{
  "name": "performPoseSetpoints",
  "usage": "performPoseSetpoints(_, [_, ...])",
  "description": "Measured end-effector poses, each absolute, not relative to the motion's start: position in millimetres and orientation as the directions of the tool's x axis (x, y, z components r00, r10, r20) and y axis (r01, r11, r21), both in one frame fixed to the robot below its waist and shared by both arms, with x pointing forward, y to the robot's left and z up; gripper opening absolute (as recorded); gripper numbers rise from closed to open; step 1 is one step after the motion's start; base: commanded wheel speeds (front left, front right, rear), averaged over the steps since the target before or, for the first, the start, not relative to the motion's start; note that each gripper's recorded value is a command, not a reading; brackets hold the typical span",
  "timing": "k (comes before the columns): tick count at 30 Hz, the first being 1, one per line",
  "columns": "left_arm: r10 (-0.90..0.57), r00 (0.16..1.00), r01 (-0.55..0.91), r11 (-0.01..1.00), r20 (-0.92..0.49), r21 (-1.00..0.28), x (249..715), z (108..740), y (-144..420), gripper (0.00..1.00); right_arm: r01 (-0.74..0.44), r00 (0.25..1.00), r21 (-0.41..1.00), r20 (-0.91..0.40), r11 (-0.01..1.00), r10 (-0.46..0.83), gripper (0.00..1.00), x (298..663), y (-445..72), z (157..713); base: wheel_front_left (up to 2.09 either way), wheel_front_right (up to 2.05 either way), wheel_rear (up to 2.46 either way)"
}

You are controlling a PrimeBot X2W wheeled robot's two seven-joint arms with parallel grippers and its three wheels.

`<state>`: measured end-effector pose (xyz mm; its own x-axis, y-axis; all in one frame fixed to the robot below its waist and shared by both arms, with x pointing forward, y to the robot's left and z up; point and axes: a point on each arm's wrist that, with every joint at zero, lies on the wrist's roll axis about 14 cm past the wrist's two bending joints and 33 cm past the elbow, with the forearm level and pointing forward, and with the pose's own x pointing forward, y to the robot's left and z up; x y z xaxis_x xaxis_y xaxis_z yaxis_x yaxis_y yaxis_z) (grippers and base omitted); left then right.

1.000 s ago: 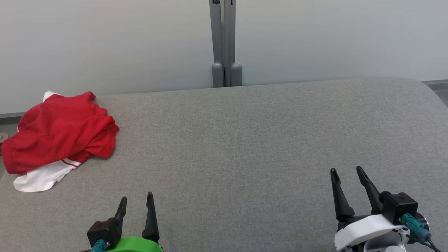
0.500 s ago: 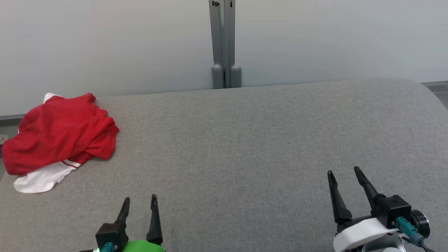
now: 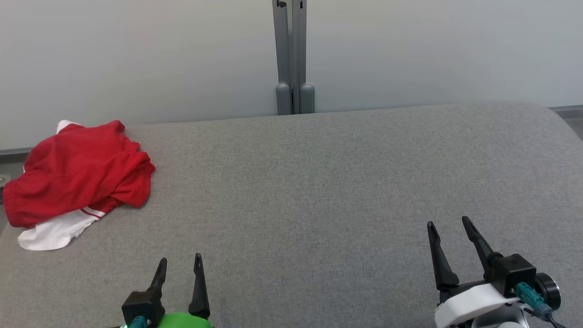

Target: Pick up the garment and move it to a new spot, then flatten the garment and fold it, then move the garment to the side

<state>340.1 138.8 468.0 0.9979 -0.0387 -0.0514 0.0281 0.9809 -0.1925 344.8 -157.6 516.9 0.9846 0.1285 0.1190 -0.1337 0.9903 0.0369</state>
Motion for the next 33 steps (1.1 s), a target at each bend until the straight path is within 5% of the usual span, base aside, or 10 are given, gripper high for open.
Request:
performPoseSetpoints(18, [-0.014,0.998,0.002,0.980,-0.058,-0.197,338.4,466.0,146.6,1.00,-0.145,0.983,0.035,0.119,0.989,0.140,1.00,348.3,-154.3,517.0,0.00,0.00,0.00])
performPoseSetpoints(33, [0.246,0.969,-0.247,0.954,-0.029,-0.171,298.0,471.2,230.0,1.00,-0.384,0.918,0.058,0.133,0.921,0.374,1.00,375.1,-70.4,524.2,0.00,0.00,0.00])
